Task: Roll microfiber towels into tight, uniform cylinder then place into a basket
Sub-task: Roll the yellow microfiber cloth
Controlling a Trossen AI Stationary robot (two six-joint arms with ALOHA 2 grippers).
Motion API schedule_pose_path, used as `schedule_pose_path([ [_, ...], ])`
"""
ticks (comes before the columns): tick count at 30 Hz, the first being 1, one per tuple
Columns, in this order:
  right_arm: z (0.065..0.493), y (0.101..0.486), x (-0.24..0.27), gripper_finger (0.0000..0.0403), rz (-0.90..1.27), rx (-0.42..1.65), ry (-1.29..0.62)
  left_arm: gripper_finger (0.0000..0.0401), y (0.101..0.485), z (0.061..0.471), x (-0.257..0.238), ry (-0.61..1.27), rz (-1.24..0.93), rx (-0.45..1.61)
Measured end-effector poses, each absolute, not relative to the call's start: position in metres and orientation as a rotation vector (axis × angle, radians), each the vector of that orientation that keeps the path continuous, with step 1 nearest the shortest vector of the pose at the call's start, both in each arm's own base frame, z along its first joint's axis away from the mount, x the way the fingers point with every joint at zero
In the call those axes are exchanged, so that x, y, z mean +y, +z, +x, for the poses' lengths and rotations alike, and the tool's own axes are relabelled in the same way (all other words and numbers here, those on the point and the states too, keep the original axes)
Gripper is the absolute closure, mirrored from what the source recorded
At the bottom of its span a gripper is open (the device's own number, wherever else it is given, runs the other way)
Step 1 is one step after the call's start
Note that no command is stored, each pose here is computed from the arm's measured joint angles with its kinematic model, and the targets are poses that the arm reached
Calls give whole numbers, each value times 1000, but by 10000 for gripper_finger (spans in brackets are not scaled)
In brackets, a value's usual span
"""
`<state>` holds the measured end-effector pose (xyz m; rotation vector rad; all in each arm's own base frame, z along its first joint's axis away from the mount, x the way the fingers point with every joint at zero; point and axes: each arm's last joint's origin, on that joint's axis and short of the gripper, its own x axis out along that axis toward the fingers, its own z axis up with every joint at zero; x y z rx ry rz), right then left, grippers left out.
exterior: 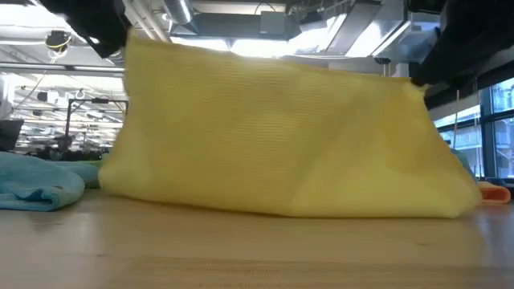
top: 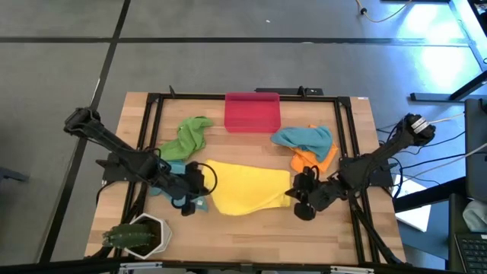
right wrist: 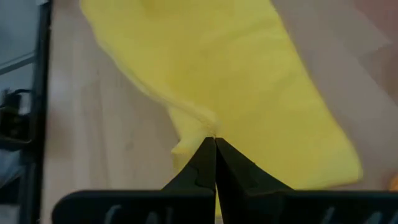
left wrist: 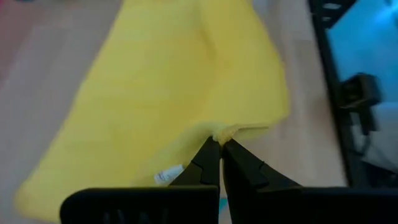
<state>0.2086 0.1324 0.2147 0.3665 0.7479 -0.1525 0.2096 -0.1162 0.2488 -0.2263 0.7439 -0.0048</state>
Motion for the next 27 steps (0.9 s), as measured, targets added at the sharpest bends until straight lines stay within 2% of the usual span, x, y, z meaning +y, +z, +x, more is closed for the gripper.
schedule_pose_path([
  [6, 210, 196, 154, 402, 408, 861, -53, 401, 241, 199, -139, -57, -295, 810],
  [13, 206, 190, 173, 402, 438, 872, 8, 401, 232, 190, -159, -94, -319, 875],
  [20, 213, 231, 180, 402, 348, 764, 39, 401, 240, 182, -157, -98, -313, 843],
  [24, 222, 257, 176, 402, 274, 742, -5, 401, 242, 177, -147, -18, -255, 831],
  [27, 225, 258, 165, 402, 260, 801, -81, 401, 241, 175, -137, 75, -214, 842],
])
